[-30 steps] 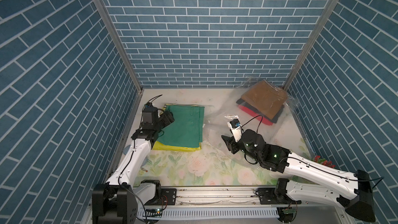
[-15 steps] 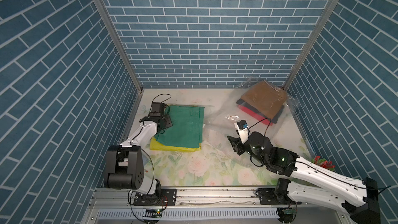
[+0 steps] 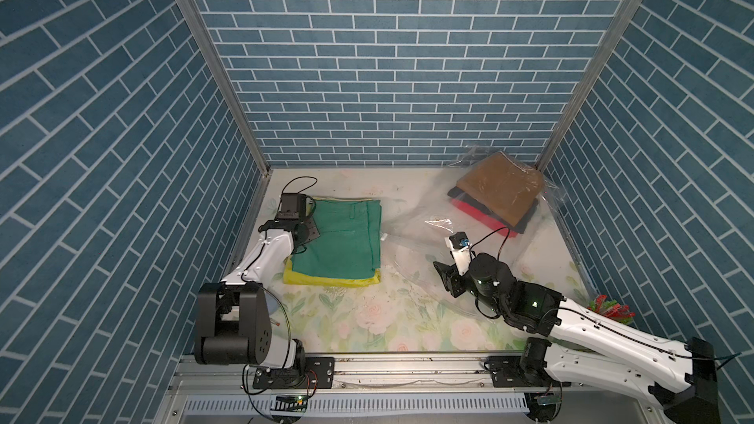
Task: Take the trousers out of the vacuum bag
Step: Place the trousers at the center of the board.
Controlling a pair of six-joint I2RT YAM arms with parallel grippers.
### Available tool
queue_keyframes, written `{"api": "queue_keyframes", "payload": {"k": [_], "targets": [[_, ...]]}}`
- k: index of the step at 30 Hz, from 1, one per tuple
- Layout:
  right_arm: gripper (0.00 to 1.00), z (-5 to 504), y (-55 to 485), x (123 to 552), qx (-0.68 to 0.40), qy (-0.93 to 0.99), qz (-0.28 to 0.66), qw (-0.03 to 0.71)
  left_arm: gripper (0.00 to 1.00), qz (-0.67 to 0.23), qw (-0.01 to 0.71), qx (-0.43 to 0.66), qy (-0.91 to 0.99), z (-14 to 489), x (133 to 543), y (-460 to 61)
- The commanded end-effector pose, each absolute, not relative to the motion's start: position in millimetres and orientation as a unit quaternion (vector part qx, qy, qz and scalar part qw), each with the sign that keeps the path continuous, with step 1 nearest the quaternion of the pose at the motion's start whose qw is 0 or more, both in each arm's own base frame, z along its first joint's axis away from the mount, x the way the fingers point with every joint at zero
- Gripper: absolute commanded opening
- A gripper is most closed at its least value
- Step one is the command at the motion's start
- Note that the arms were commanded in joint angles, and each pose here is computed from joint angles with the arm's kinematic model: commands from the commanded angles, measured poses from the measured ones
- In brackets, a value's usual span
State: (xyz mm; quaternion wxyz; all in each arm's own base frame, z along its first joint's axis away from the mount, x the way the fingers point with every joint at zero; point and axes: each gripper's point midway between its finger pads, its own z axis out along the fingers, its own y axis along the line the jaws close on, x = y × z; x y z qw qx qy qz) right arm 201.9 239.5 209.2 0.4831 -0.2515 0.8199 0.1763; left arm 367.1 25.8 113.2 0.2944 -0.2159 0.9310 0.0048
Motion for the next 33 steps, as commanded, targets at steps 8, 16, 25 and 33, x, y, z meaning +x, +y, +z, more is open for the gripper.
{"api": "queue_keyframes", "payload": {"k": [8, 16, 25, 33], "targets": [[0.58, 207.0, 231.7, 205.2, -0.230, 0.828, 0.168, 0.483, 0.56, -0.033, 0.320, -0.226, 0.919, 125.3, 378.8, 27.4], [0.67, 208.4, 227.5, 200.4, -0.240, 0.830, 0.167, 0.475, 0.99, -0.120, 0.375, -0.176, 0.902, 172.9, 376.6, -10.5], [0.70, 180.5, 219.9, 195.0, -0.243, 0.850, 0.148, 0.443, 1.00, -0.269, 0.417, -0.057, 0.866, 217.5, 346.0, -119.6], [0.68, 162.8, 221.0, 206.1, -0.235, 0.862, 0.108, 0.437, 0.99, -0.336, 0.400, 0.008, 0.853, 204.3, 299.5, -190.8]]}}
